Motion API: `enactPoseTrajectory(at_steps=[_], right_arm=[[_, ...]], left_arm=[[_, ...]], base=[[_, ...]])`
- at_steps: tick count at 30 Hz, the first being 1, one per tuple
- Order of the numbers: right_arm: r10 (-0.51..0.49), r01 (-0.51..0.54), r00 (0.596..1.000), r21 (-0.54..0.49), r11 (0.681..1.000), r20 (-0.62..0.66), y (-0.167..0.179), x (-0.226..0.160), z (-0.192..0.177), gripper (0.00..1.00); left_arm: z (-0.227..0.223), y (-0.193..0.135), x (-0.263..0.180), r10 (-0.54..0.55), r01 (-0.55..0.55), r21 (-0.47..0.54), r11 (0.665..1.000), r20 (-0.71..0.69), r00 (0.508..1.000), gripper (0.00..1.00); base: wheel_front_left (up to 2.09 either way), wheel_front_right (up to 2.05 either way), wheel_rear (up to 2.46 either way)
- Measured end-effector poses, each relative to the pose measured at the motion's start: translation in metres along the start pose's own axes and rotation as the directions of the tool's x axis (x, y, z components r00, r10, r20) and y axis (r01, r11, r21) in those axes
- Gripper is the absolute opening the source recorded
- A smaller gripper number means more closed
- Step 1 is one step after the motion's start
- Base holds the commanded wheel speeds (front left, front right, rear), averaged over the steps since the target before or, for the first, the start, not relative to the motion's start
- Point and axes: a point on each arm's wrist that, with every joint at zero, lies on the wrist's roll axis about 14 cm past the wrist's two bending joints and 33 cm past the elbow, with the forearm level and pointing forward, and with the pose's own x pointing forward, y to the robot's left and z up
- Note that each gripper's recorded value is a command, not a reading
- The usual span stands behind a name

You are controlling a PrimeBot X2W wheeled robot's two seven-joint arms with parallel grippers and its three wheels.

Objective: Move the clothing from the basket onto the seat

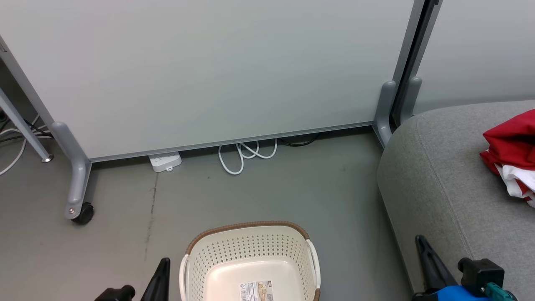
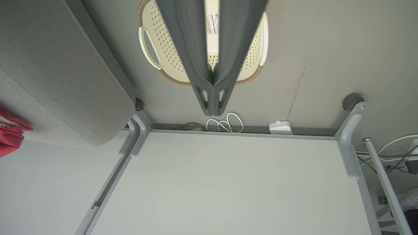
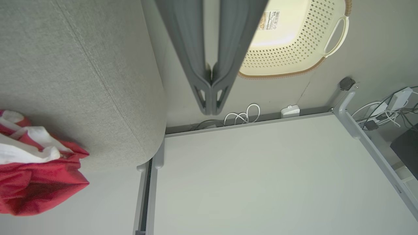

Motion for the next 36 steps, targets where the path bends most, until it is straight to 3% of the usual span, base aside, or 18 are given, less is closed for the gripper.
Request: enactPoseTrajectory(at_steps=[4,16,36], right_arm=[[-0.005,0.005,0.999,0.018,1.000,-0.033,-0.001,-0.002,-0.011,0.00],[-0.028,0.036,0.999,0.246,0.969,-0.039,-0.006,-0.001,-0.012,0.00],[-0.050,0.044,0.999,0.547,0.836,-0.003,-0.013,0.008,0.001,0.00]], left_arm=[[-0.015,0.004,-0.007,0.018,-0.019,-0.018,1.000,-0.047,0.999,0.00],[-0.009,0.017,-0.005,0.081,-0.089,-0.219,0.972,-0.046,0.996,0.00],[0.010,0.028,0.003,0.126,-0.121,-0.491,0.863,-0.022,0.992,0.00]], base=[[0.00,0.00,0.00],[0.00,0.00,0.00],[0.00,0.00,0.00]])
